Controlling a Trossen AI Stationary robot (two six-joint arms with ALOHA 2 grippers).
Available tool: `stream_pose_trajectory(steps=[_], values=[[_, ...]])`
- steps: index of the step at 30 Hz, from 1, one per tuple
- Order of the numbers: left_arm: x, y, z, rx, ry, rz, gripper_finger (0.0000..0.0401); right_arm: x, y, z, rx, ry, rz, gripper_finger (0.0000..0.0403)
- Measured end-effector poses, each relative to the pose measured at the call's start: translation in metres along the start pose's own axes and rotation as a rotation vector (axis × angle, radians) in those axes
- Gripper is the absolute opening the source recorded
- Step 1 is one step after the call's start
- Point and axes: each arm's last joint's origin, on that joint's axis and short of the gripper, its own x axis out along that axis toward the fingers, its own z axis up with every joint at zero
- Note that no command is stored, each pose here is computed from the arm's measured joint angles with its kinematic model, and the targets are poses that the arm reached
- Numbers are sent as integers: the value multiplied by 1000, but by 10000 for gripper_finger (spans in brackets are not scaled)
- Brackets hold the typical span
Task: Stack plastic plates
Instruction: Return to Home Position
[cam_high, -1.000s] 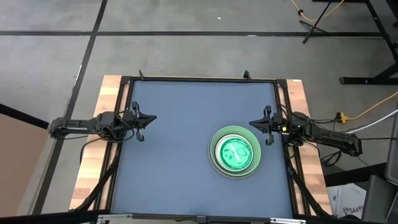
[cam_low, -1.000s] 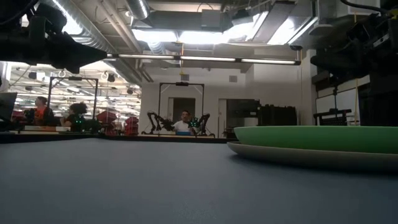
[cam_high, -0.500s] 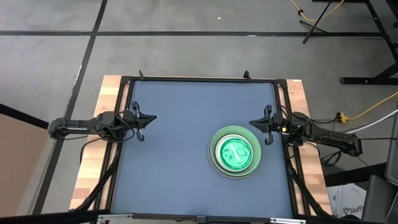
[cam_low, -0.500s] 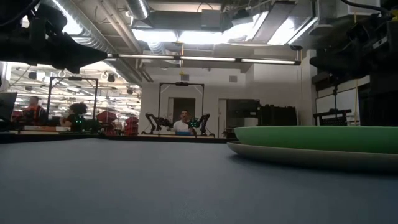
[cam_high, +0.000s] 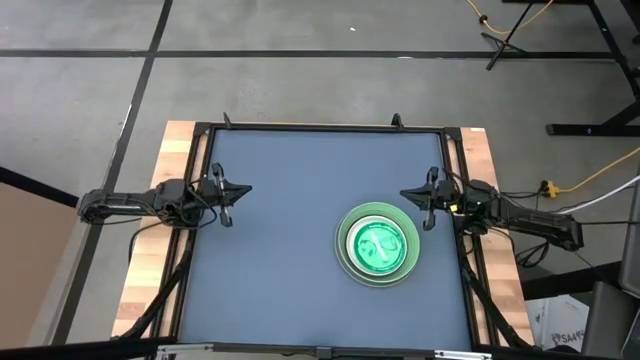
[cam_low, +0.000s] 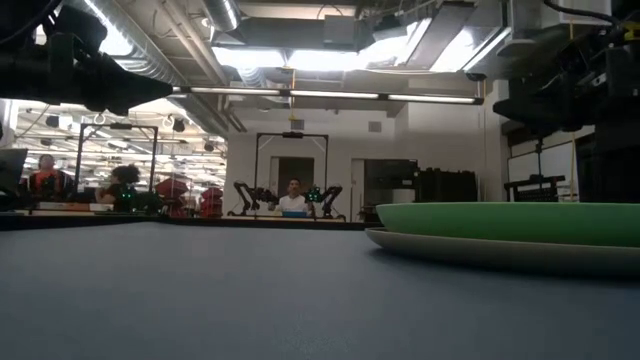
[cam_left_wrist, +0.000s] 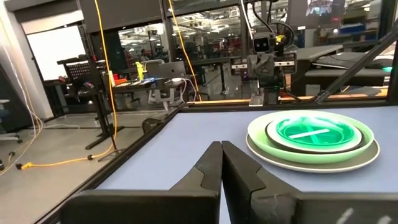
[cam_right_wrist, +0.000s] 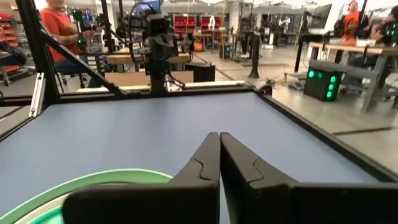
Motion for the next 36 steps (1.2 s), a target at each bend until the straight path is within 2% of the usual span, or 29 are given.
stream_pose_trajectory(steps=[5, 15, 36], values=[[0, 0, 0, 0, 0, 4, 0, 4, -1, -6, 81, 68, -38, 1], [0, 0, 0, 0, 1, 5, 0, 11, -2, -18, 93, 214, -43, 1], [0, 0, 0, -1, 0, 5, 0, 12, -1, -19, 98, 218, -22, 1]])
